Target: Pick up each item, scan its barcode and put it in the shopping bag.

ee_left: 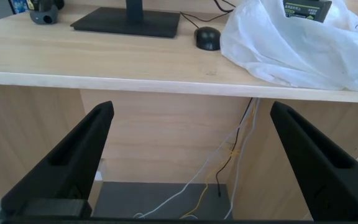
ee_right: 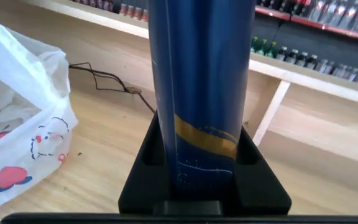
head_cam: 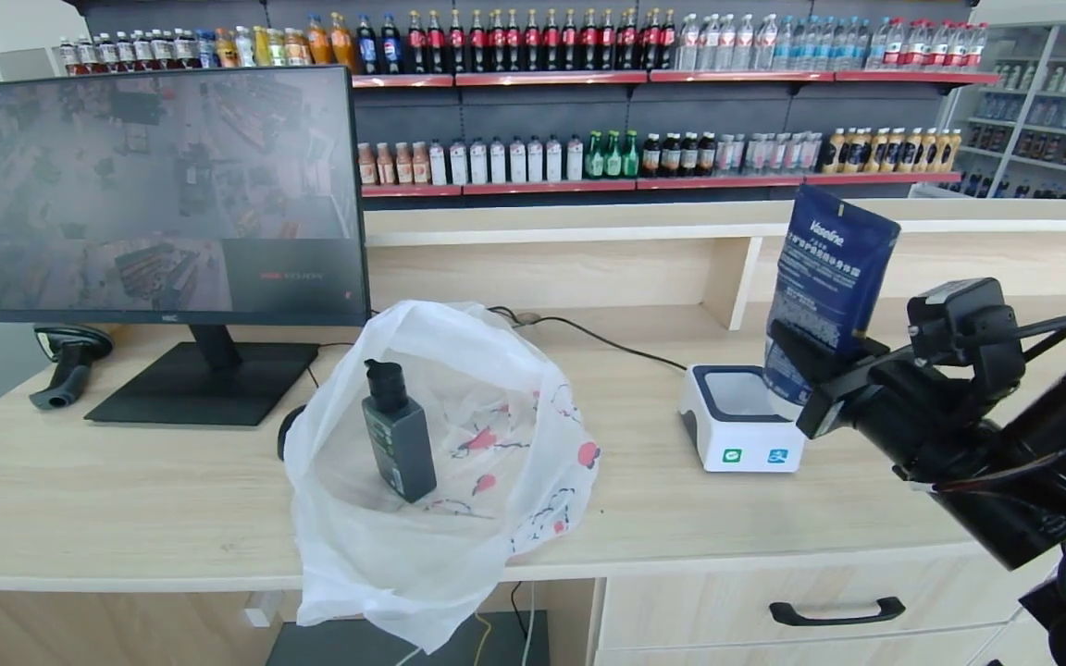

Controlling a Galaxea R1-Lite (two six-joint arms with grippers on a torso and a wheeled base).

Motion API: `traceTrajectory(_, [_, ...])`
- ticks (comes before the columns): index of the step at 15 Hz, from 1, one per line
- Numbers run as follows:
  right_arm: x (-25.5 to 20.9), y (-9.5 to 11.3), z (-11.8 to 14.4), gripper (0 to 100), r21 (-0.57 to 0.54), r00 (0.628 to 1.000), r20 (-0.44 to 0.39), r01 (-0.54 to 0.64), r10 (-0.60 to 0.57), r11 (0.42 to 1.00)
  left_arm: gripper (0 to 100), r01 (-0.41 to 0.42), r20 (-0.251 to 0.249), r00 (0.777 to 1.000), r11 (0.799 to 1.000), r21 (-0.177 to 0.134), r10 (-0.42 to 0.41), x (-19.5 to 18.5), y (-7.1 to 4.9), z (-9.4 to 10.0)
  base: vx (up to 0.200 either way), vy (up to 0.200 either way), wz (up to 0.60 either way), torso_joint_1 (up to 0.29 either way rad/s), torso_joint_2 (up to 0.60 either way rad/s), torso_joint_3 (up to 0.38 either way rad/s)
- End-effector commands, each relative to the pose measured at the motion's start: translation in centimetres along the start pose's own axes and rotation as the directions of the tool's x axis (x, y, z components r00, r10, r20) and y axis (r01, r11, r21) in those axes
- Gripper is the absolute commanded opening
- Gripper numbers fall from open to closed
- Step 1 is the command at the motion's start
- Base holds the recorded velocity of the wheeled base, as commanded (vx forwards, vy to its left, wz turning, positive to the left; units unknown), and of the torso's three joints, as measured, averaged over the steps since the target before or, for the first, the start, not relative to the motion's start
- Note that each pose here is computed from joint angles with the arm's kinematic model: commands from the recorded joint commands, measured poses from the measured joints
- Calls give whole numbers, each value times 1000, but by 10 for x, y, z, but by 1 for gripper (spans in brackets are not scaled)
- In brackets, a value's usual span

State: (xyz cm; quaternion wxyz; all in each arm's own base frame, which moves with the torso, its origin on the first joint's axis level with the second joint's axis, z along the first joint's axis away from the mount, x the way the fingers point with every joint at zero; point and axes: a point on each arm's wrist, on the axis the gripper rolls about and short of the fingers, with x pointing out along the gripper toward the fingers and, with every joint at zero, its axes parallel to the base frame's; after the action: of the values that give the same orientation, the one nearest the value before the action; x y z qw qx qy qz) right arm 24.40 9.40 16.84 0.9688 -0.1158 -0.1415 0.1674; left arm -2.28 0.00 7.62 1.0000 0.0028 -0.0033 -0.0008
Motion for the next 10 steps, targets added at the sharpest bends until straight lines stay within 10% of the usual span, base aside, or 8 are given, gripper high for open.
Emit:
traceTrajectory(1, [1, -4, 2, 0, -91, 1000, 18, -10, 11, 996, 100, 0, 1, 1000, 1000, 1, 0, 0, 0, 0, 0, 0, 0, 0, 0, 0])
traceTrajectory(10, [15, -5, -26, 0, -465, 981, -10, -177, 194, 867, 100, 0, -2, 1000, 1000, 4, 0, 0, 0, 0, 0, 0, 0, 0, 0, 0])
